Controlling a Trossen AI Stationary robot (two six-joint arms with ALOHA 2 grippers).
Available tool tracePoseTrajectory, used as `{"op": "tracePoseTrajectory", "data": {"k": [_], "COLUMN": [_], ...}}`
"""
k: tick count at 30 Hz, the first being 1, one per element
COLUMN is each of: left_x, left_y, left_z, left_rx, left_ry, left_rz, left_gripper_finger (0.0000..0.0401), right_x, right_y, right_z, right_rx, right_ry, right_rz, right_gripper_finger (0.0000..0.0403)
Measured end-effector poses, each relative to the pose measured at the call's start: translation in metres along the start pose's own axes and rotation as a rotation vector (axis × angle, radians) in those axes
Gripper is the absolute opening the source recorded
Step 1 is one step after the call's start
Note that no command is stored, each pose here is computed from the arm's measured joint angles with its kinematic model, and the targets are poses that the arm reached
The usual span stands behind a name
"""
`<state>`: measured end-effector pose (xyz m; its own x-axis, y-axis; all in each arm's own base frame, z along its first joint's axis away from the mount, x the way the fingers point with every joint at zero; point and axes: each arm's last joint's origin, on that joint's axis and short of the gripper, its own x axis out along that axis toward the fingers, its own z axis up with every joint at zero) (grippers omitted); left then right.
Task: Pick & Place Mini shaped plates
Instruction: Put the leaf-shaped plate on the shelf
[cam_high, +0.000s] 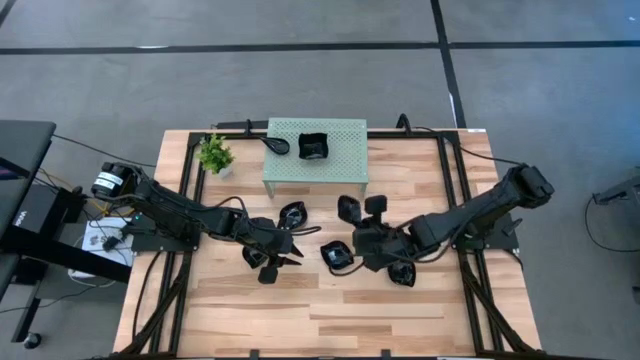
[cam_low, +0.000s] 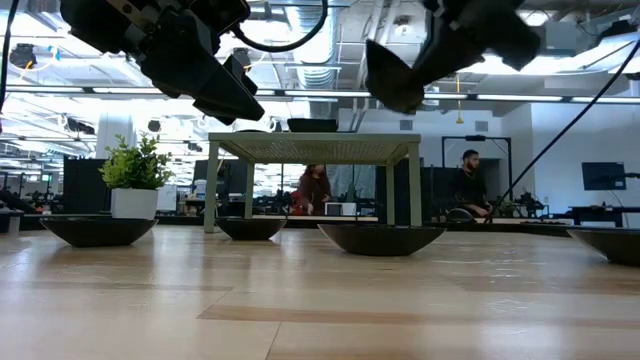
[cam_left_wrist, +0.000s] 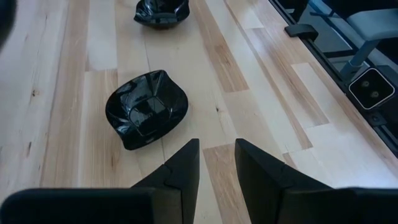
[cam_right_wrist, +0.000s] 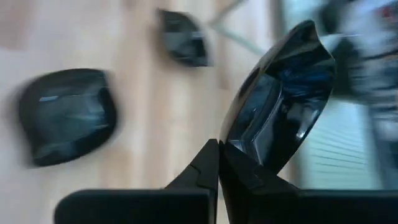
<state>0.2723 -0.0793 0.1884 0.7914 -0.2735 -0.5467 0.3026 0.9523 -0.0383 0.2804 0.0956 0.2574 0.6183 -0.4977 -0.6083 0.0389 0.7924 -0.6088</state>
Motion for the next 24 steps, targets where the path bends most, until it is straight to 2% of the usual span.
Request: {"op": "tracePoseTrajectory", "data": {"k": [4,10,15,24], "left_x": [0.0,0.0,-0.001,-0.001], "left_y": [0.0,0.003,0.007,0.009], "left_z": [0.0,0.004,0.005,0.006], "left_rx": [0.0,0.008,0.001,-0.004], "left_ry": [-0.004,-0.039,-0.053,-0.056], "left_rz": [0.0,0.008,0.02,0.027], "left_gripper_finger": [0.0104,0.0104,0.0104,0.0104], "right_x": [0.003,0.025,0.048,0.075], "right_y": [-0.006,-0.033,-0.063,-0.105], "right_z": [-0.002,-0.006,-0.017,-0.037], "right_rx": [-0.058,-0.26,-0.367,-0.361], "right_ry": [0.029,0.122,0.216,0.312], "right_rz": [-0.107,-0.151,-0.116,-0.066], "right_gripper_finger": [0.0002,0.0001,0.0001,0.0001]}}
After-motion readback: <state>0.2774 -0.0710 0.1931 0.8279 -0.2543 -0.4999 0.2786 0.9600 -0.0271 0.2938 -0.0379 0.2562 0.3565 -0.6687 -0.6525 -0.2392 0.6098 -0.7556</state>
